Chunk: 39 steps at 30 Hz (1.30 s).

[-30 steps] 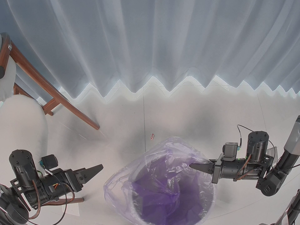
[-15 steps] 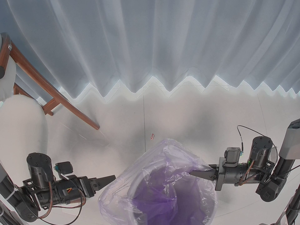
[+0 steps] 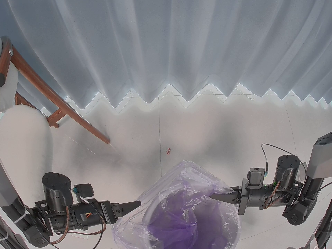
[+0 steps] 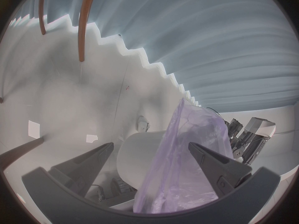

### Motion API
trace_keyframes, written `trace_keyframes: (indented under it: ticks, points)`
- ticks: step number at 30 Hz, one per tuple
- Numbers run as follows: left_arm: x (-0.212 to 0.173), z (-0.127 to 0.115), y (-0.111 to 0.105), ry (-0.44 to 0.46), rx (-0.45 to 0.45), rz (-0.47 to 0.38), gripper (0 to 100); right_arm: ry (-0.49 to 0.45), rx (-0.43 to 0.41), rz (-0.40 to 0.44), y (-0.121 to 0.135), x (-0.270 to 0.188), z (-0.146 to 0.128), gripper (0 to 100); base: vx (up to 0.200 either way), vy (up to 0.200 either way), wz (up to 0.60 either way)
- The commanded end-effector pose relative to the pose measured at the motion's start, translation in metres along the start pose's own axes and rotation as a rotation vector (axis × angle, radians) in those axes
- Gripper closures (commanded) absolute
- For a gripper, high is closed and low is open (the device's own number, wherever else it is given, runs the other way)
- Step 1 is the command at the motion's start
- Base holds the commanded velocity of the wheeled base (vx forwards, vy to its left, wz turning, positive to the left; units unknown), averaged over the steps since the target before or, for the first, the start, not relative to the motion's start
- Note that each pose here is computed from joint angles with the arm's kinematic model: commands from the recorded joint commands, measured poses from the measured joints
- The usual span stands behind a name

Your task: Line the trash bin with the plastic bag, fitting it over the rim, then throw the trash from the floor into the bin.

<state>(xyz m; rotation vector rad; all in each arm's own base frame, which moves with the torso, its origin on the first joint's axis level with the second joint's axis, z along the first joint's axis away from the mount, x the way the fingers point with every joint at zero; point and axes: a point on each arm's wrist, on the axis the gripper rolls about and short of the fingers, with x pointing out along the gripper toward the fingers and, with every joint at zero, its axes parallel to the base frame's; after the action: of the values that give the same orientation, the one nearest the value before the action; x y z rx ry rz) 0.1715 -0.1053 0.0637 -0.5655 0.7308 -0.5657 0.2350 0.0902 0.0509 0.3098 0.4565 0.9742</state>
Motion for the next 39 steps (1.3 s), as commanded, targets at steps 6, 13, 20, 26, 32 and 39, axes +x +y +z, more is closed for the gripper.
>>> trace_keyframes:
  ticks: [6, 13, 20, 26, 32, 39]
  points:
    - [0.013, -0.012, -0.001, 0.072, 0.014, 0.015, 100, -0.001, -0.002, 0.002, 0.0, 0.0, 0.0, 100, 0.0, 0.0, 0.0]
    - [0.021, -0.011, 0.005, 0.039, 0.007, 0.037, 100, -0.026, -0.019, 0.009, 0.002, 0.0, 0.003, 100, 0.0, 0.0, 0.0]
    - [0.03, -0.016, 0.013, 0.03, -0.026, 0.095, 100, -0.047, 0.0, 0.022, 0.005, 0.0, 0.009, 100, 0.0, 0.0, 0.0]
    - [0.036, -0.018, 0.019, 0.006, -0.035, 0.1, 100, -0.074, 0.057, 0.053, 0.013, -0.004, 0.018, 100, 0.0, 0.0, 0.0]
    - [0.042, -0.016, 0.021, -0.024, -0.035, 0.083, 100, -0.088, 0.084, 0.057, 0.016, -0.007, 0.021, 100, 0.0, 0.0, 0.0]
    - [0.033, -0.012, 0.014, -0.052, -0.069, 0.051, 100, -0.095, 0.078, 0.06, 0.017, -0.008, 0.023, 100, 0.0, 0.0, 0.0]
